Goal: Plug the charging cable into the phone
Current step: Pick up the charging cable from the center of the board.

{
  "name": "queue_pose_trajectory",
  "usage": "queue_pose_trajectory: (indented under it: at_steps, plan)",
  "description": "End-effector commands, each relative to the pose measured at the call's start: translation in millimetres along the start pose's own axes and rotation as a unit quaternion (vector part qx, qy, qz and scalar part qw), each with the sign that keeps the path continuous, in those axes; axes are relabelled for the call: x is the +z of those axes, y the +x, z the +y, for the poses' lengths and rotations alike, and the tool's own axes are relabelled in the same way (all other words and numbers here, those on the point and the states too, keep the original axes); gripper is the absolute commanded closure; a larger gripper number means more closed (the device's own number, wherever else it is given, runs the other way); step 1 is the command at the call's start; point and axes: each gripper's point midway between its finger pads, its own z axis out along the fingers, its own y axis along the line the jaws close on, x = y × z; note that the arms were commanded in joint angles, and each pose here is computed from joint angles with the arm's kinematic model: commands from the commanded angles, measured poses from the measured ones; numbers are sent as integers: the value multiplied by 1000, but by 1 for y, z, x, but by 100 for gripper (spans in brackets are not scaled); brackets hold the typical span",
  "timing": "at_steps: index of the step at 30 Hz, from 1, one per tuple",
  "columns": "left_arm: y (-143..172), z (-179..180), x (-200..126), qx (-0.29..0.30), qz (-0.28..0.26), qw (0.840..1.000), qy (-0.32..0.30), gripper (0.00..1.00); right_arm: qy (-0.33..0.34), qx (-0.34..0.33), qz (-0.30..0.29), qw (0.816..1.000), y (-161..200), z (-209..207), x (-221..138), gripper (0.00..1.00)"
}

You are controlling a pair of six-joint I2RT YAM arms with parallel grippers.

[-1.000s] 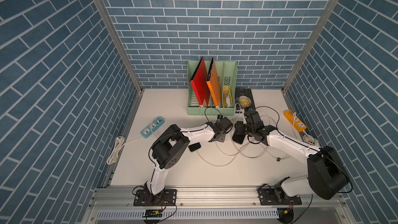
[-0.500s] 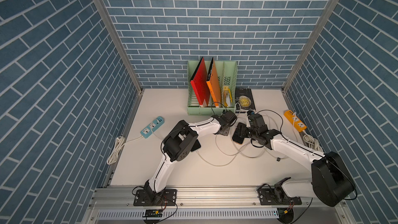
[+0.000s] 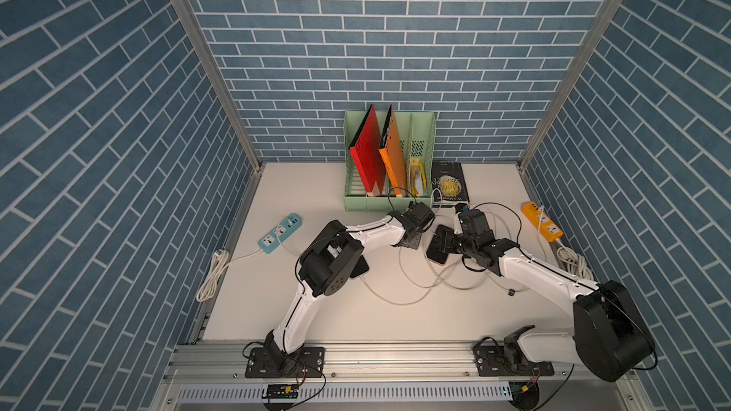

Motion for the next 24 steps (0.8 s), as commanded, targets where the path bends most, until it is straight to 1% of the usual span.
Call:
queue_pose_trajectory:
  at_steps: [1,5,7,9,11,14,16,20,23,24]
  plan:
    - [25,23,4,-3,37,999,-24,100,-45,-22,-2,999,2,13,-3,47]
    - [0,20,-32,-26,-31,999,22,100,-100,-42,-2,994,4,32,-8,46]
    - [-9,19,-56,-38,-70,995,54,100,-132,-52,-6,990,4,42,-13,45]
    - [-15,17,-82,-50,-110,988,91,100,-166,-60,-12,984,5,53,-20,45]
    - [-18,18,-105,-63,-144,980,122,100,-209,-69,-22,975,7,65,-28,46]
    - [-12,18,-132,-78,-182,965,173,100,-267,-78,-41,960,10,81,-43,47]
    - [-8,16,-150,-86,-208,951,213,100,-297,-80,-51,950,12,89,-51,49]
    - [4,12,-175,-88,-240,926,276,100,-357,-88,-72,927,14,104,-70,51]
    - [11,9,-188,-85,-258,910,312,100,-387,-87,-86,914,15,111,-80,51]
    - [14,8,-190,-83,-260,907,320,100,-395,-87,-88,910,15,114,-82,51]
